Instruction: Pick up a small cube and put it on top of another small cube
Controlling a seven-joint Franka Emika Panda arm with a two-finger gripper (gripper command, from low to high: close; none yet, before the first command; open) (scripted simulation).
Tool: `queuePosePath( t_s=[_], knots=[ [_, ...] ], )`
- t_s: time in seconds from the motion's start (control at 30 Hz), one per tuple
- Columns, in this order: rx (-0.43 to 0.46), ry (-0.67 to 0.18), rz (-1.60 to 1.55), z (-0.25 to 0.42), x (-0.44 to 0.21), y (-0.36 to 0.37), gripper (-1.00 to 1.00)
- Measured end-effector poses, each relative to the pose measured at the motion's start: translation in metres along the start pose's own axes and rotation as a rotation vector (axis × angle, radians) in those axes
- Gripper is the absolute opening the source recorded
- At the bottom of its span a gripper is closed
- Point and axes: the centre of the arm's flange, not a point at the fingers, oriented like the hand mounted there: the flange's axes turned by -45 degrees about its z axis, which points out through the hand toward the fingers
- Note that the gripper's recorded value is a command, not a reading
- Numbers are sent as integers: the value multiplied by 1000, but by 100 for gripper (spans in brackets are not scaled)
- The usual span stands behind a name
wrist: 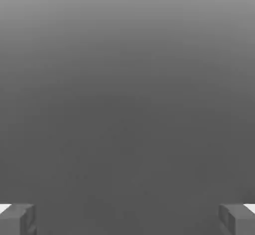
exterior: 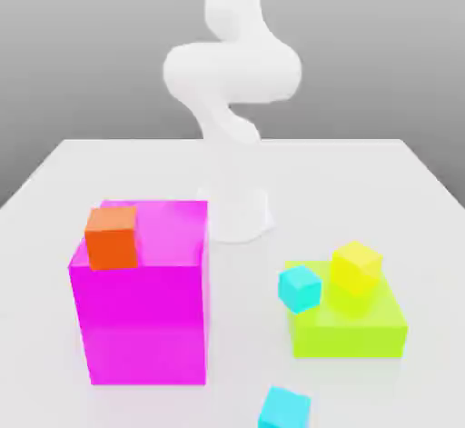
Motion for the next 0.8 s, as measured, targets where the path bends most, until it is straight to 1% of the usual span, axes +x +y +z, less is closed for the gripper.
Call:
queuePosePath(
  t_s=[0.17,0.37,0.57,0.8],
  knots=[
    [-56,-134,49,96,-6,-13,0],
    [-103,-286,105,204,-36,-24,0],
    [-129,-436,165,301,-88,-33,0],
    [-132,-612,245,394,-171,-48,0]
  ],
)
